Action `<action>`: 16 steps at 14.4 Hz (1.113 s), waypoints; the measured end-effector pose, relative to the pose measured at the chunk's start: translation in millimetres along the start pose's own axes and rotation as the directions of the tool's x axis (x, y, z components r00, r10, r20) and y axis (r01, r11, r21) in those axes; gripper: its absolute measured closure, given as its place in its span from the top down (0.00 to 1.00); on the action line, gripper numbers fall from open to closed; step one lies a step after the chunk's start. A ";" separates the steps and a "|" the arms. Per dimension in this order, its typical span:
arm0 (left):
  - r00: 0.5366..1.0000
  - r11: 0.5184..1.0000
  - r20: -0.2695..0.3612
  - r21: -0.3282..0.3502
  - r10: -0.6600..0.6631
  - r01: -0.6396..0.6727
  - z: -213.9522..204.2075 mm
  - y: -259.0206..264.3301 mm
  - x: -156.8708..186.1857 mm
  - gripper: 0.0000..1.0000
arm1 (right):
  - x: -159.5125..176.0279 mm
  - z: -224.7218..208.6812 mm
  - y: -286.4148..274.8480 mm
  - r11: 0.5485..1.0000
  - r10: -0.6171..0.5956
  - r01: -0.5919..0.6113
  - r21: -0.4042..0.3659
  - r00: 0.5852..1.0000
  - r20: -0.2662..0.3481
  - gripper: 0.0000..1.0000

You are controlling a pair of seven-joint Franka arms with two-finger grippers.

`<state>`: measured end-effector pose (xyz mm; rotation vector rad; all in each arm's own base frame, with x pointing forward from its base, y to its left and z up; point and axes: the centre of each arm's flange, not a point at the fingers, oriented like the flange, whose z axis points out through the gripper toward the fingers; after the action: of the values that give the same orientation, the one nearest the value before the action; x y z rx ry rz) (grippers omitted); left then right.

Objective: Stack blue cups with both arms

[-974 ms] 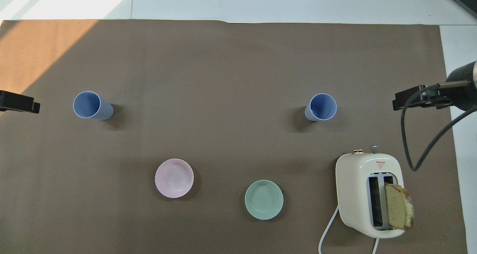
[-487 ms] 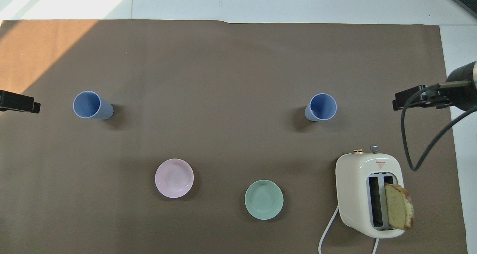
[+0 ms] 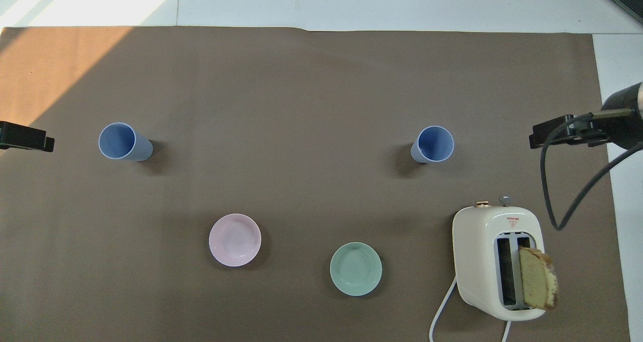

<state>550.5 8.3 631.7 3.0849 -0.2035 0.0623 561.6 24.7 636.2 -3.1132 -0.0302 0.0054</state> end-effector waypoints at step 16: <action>0.997 1.000 -0.082 0.015 0.001 0.000 62.4 -3.8 17.8 1.00 | 0.0 0.0 0.0 1.000 0.000 0.000 0.000 1.000 0.000 1.00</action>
<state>570.9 6.6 570.0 3.0895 -0.2006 0.1911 561.6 24.7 636.2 -3.1132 -0.0302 0.0054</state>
